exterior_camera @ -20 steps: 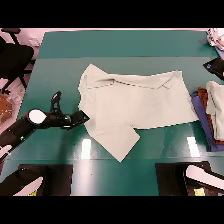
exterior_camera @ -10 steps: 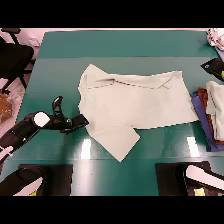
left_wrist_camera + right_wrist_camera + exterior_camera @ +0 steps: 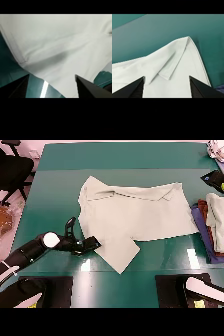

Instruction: Fold the shirts.

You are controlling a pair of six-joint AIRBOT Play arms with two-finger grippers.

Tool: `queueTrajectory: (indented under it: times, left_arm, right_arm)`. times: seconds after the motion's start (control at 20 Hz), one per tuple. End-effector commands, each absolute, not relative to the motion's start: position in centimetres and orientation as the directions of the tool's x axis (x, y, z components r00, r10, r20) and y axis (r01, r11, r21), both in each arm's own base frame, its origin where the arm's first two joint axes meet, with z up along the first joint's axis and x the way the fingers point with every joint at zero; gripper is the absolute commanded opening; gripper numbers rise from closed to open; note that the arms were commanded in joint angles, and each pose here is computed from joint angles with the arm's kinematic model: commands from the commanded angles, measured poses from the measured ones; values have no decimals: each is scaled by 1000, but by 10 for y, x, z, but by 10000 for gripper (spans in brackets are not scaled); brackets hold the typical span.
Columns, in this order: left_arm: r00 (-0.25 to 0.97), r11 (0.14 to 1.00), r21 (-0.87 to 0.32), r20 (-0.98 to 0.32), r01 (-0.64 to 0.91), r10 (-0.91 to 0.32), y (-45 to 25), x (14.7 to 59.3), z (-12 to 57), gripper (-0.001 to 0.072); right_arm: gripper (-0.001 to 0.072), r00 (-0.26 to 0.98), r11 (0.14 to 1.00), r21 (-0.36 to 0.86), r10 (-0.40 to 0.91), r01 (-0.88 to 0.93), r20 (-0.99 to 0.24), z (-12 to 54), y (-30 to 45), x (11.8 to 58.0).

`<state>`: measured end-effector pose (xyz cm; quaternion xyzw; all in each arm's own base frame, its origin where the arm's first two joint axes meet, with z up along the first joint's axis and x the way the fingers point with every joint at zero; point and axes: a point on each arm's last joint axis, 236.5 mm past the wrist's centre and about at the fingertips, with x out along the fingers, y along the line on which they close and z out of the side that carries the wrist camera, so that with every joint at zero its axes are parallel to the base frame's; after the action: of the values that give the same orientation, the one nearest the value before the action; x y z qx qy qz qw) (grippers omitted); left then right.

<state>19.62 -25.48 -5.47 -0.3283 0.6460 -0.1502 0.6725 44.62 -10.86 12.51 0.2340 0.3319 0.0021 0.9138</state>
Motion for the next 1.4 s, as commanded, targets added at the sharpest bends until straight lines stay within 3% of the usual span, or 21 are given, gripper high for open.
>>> queueTrajectory:
  times: [0.0, 0.3, 0.6, 0.65, 0.75, 0.8, 1.2, 1.35]
  left_arm:
    - [172, 705, -647, -760, -291, -626, -263, 197, -61, 713]
    - [202, 717, -634, -773, -290, -602, -257, 203, -65, 712]
    - [300, 675, -672, -741, -305, -601, -257, 226, -58, 691]
    - [294, 678, -669, -743, -305, -602, -257, 225, -58, 590]
    - [291, 679, -669, -743, -303, -602, -257, 224, -58, 90]
    - [293, 679, -669, -743, -302, -602, -257, 225, -58, 32]
    - [247, 729, -646, -762, -227, -598, -253, 216, -60, 22]
    - [238, 759, -604, -795, -243, -557, -229, 221, -65, 22]
  right_arm:
    - [627, 780, 890, 429, 159, 152, -606, 125, -109, 446]
    - [628, 780, 890, 429, 159, 152, -606, 125, -109, 446]
    - [627, 780, 890, 429, 159, 152, -606, 125, -109, 446]
    - [627, 780, 890, 429, 159, 152, -606, 125, -109, 446]
    - [627, 780, 890, 429, 159, 152, -606, 125, -109, 446]
    - [627, 780, 890, 429, 159, 152, -606, 125, -109, 446]
    - [627, 762, 895, 422, 169, 148, -625, 120, -106, 442]
    - [627, 679, 909, 388, 188, 154, -710, 100, -103, 421]
